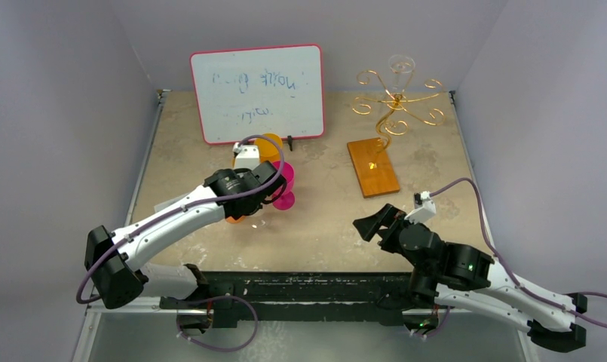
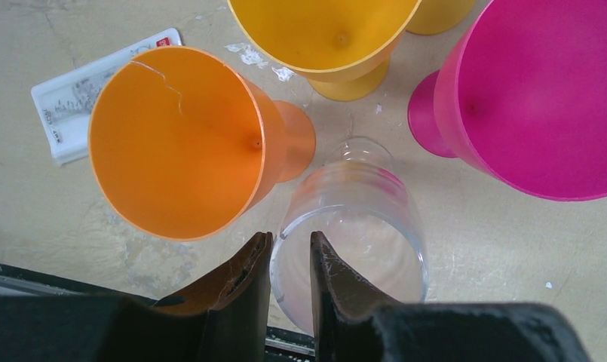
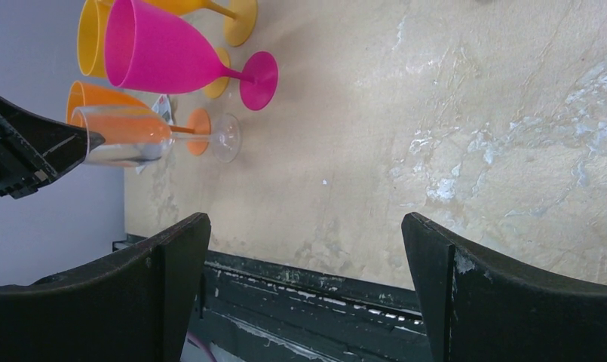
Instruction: Take the wine glass off the wine glass rack
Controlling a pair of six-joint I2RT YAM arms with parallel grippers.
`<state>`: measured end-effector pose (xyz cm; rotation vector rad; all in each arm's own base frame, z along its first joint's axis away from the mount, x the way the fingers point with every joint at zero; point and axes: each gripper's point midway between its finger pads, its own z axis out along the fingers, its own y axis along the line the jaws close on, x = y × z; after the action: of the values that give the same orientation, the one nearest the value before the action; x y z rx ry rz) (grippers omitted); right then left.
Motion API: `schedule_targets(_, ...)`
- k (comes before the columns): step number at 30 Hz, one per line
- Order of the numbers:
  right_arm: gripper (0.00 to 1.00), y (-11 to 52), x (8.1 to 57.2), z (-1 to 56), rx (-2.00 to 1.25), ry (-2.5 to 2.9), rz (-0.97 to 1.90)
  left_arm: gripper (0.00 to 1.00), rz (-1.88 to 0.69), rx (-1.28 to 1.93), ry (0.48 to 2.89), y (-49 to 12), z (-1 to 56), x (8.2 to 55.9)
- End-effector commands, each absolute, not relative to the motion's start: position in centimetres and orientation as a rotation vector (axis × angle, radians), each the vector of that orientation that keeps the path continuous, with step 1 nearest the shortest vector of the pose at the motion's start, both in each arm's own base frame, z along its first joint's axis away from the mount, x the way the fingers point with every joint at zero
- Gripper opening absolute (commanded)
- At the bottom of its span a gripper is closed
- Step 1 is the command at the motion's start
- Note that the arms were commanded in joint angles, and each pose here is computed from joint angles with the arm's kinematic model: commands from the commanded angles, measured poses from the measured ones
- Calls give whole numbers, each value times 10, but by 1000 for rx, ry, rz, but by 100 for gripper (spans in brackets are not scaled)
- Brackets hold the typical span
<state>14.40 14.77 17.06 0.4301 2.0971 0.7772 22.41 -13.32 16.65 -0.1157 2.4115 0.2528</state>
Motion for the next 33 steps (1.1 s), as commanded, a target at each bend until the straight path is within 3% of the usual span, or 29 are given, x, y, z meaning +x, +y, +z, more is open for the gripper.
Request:
schedule_targets(1,100,144,154,187,449,2027,760,25,179,-135,2352,-136,188,231)
schedule_targets(7,100,143,154,187,450,2020,768,38,75,-164,2311,-138,202,229)
schedule_targets(18,100,130,156,184,553,1983,764,43,-137,-216,2173,-139,263,228)
schedule_targets(20,100,129,161,178,549,1957,741,47,-143,-234,2123,-133,278,230)
schedule_targets(27,99,104,169,174,695,1918,598,77,-77,-279,2002,-115,321,240)
schedule_targets(33,100,125,183,159,577,2010,395,84,-48,-247,1976,-132,333,260)
